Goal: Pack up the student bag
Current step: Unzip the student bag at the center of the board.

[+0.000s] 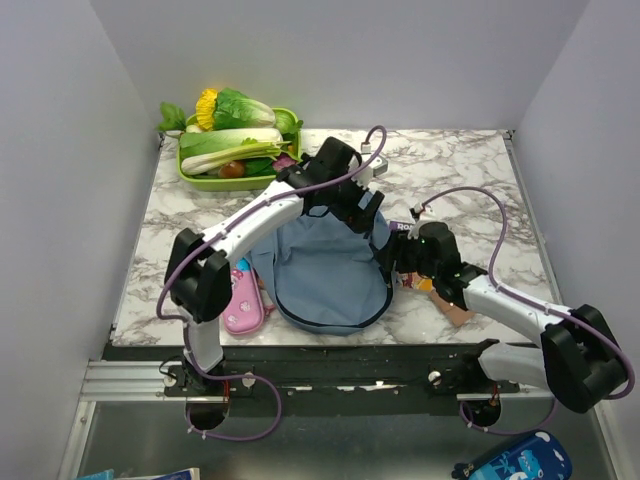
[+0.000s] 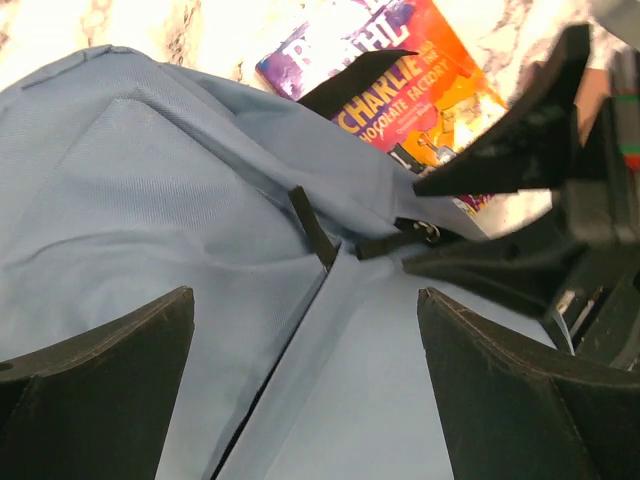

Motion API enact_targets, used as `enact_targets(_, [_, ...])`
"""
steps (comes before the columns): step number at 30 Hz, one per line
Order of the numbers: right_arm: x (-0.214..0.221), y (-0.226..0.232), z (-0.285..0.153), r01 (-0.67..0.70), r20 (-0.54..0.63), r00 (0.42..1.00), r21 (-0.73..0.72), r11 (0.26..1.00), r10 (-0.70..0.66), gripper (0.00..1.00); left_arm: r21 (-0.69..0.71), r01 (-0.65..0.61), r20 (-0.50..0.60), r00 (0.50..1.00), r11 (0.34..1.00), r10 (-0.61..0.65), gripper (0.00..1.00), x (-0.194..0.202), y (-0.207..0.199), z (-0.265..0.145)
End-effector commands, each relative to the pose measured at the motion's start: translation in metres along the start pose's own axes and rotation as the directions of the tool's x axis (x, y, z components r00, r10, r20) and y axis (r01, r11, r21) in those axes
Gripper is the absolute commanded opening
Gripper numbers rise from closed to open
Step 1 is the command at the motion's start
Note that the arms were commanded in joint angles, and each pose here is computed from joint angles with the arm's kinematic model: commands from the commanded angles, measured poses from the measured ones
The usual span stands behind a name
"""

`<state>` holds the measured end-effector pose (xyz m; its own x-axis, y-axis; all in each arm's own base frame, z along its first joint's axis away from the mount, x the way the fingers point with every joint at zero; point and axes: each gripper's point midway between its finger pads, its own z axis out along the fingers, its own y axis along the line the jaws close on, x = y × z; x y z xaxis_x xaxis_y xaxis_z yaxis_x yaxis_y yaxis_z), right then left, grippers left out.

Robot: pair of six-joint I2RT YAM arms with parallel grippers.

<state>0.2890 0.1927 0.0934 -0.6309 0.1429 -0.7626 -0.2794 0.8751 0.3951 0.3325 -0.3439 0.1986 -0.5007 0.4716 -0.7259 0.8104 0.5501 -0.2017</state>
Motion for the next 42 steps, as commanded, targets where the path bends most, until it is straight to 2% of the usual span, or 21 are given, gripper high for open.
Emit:
enact_targets(1, [0.0, 0.014, -0.002, -0.018, 0.05, 0.998, -0.095, 0.995, 0.023, 0.63, -0.033, 0.082, 0.052, 0.995, 0.996, -0.08, 0.98, -0.022, 0.011, 0.021])
enact_targets(4, [0.006, 0.014, -0.002, -0.017, 0.051, 0.998, -0.108, 0.994, 0.023, 0.6, -0.017, 0.097, 0.036, 0.995, 0.995, -0.096, 0.98, -0.017, 0.01, 0.034])
enact_targets(7, [0.009, 0.012, 0.0, -0.018, 0.046, 0.999, -0.105, 0.994, 0.023, 0.48, -0.011, 0.087, 0.02, 0.996, 0.996, -0.087, 0.95, -0.011, 0.009, 0.046])
enact_targets(9, [0.012, 0.012, 0.0, -0.026, 0.044, 0.999, -0.112, 0.993, 0.032, 0.25, 0.006, 0.083, -0.003, 0.997, 0.997, -0.083, 0.93, -0.004, 0.005, 0.054])
enact_targets(11, [0.009, 0.016, -0.001, -0.031, 0.06, 0.997, -0.135, 0.99, 0.039, 0.05, 0.029, 0.079, -0.015, 0.997, 0.996, -0.079, 0.83, -0.001, 0.001, 0.057])
enact_targets(12, [0.012, 0.018, -0.002, -0.031, 0.056, 0.998, -0.15, 0.988, 0.04, 0.02, 0.054, 0.079, -0.021, 0.997, 0.995, -0.078, 0.8, 0.0, -0.005, 0.057])
enact_targets(14, [0.007, 0.021, -0.005, -0.03, 0.079, 0.996, -0.166, 0.986, 0.044, 0.01, 0.07, 0.066, -0.033, 0.997, 0.995, -0.064, 0.75, 0.004, -0.011, 0.057])
enact_targets(21, [-0.007, 0.025, -0.01, -0.019, 0.114, 0.993, -0.17, 0.985, 0.038, 0.01, 0.04, 0.043, -0.075, 0.996, 0.998, -0.04, 0.72, 0.024, -0.007, 0.056])
enact_targets(26, [-0.011, 0.029, -0.012, -0.018, 0.123, 0.992, -0.185, 0.983, 0.041, 0.01, 0.058, 0.051, -0.107, 0.993, 0.997, -0.045, 0.62, 0.033, -0.009, 0.06])
enact_targets(42, [-0.021, 0.041, -0.024, 0.008, 0.16, 0.987, -0.237, 0.971, 0.031, 0.01, 0.081, 0.037, -0.145, 0.989, 0.996, -0.025, 0.58, 0.038, -0.015, 0.071])
